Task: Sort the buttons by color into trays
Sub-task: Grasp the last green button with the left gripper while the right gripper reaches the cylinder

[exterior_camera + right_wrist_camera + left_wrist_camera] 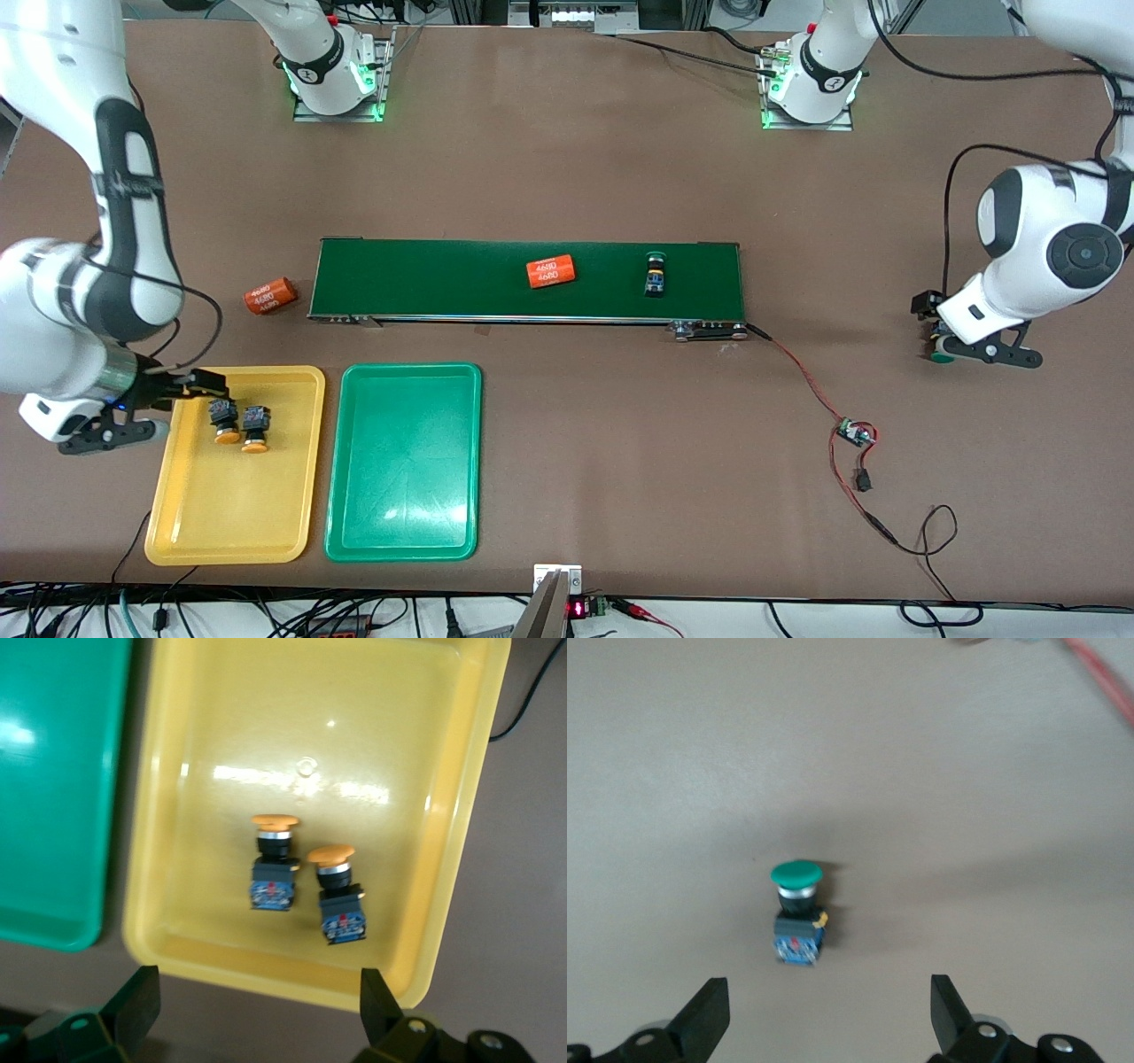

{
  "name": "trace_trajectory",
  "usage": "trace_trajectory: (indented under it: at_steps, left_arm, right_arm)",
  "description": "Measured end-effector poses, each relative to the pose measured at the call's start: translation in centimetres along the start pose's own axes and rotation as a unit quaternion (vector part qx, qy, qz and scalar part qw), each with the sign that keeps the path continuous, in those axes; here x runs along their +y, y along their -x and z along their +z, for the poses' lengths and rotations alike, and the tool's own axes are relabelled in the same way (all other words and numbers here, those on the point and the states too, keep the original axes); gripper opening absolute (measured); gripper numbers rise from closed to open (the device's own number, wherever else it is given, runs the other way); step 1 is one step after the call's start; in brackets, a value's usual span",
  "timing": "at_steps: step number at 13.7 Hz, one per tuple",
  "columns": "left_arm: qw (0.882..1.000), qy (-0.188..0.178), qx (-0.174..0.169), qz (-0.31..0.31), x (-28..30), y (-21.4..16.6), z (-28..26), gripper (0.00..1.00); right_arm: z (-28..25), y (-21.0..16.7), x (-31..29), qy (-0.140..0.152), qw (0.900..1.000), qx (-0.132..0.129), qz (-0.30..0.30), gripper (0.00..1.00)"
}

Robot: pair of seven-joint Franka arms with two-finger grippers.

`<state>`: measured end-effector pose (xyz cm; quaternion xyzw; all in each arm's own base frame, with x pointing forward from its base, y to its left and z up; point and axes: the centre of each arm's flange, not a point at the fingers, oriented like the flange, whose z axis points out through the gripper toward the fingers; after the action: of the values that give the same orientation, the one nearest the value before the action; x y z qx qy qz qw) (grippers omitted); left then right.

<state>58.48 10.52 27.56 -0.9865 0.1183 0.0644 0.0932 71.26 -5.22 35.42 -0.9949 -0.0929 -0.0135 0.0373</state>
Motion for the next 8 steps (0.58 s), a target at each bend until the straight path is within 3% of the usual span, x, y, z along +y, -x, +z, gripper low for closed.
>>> trace_trajectory:
  at_steps: [3,8]
  left_arm:
    - [1.000,0.005,-0.008,0.024,-2.0,0.4,4.9,1.00]
    - [0.999,0.009,-0.006,0.032,-2.8,0.6,9.5,1.00]
  right_arm:
    - [-4.0,0.0,-3.6,-0.015,1.000,0.004,0.020,1.00]
    - [-8.4,1.3,-9.2,-0.032,0.998,-0.029,0.041,1.00]
